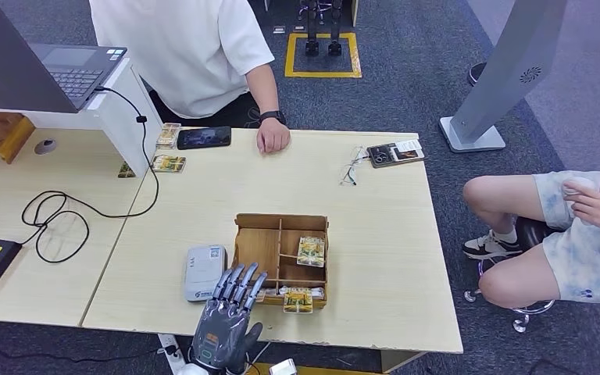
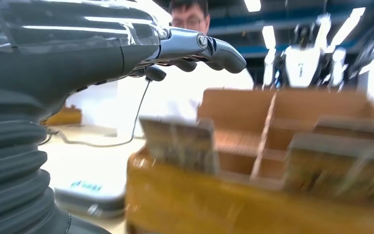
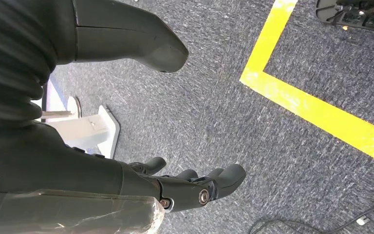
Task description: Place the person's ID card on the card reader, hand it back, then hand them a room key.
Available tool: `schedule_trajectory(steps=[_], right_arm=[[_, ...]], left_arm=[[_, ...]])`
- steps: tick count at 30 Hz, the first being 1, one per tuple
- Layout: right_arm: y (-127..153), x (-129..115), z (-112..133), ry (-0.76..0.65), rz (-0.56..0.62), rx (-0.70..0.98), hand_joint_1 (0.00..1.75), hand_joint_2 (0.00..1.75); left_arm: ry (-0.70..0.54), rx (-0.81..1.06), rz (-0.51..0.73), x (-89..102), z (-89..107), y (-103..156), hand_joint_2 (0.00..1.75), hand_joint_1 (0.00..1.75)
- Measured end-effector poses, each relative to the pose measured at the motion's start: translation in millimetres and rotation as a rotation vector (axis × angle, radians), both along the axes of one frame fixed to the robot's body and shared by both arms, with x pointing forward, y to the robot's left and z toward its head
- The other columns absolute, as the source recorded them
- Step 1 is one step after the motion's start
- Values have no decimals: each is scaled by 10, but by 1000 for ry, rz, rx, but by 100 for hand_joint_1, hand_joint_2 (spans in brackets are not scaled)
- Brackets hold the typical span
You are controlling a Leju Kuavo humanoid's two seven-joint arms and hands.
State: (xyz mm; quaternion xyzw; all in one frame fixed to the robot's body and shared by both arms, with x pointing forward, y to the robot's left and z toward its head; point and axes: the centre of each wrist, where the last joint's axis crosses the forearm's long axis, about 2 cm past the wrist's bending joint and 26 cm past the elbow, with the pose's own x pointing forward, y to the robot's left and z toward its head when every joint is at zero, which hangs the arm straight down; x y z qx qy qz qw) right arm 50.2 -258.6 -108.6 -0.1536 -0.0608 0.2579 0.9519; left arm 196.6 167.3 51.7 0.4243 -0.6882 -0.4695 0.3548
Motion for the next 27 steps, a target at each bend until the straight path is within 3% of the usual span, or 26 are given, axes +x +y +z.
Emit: schedule_trajectory(steps=[10,27], right_arm=[[0,1,0,-2,10,-6,0,175],[0,2,1,-3,14,-6,0,175]], left_arm=[[-159,-107,-6,4,421,-64,175,0],[-171,-99,26,-1,442,-60,175,0]])
